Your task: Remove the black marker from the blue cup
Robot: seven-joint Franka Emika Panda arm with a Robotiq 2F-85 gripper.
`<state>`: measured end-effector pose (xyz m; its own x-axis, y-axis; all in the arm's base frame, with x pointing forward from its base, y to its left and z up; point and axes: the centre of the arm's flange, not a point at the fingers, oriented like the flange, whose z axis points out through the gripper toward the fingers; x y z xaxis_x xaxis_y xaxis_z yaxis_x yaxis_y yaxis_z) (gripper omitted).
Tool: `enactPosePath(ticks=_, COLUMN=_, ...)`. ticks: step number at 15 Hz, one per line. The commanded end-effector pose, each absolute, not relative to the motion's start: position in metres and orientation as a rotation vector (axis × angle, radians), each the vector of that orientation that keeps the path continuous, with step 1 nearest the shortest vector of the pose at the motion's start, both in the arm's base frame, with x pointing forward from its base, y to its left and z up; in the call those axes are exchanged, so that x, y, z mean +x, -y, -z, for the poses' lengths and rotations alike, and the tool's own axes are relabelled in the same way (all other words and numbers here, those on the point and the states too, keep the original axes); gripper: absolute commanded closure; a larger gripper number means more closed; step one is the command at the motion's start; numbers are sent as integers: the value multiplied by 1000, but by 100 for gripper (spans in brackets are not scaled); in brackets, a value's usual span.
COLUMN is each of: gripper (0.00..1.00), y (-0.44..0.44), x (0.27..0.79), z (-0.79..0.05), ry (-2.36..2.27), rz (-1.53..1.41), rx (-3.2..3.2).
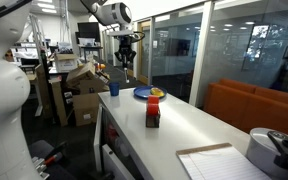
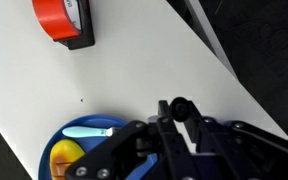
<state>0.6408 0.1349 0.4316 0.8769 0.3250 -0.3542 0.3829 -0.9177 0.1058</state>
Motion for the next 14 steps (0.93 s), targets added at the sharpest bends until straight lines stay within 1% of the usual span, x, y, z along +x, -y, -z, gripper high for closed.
enactPosePath(ticks=1, gripper=95, y=-121, x=637, z=-406, ry=-392, rz=479, rx=2970)
enactPosePath(ticks=7, gripper=95, y=-110, x=639, z=-378, ry=-150, rz=372, rx=3056)
enactPosePath(ticks=10, gripper=95, y=-99, x=634, z=-384, ry=-37, rz=317, rx=3053)
enactPosePath(ticks=14, gripper=95, y=-80, x=619, z=-404, ry=260, rz=203, rx=3022)
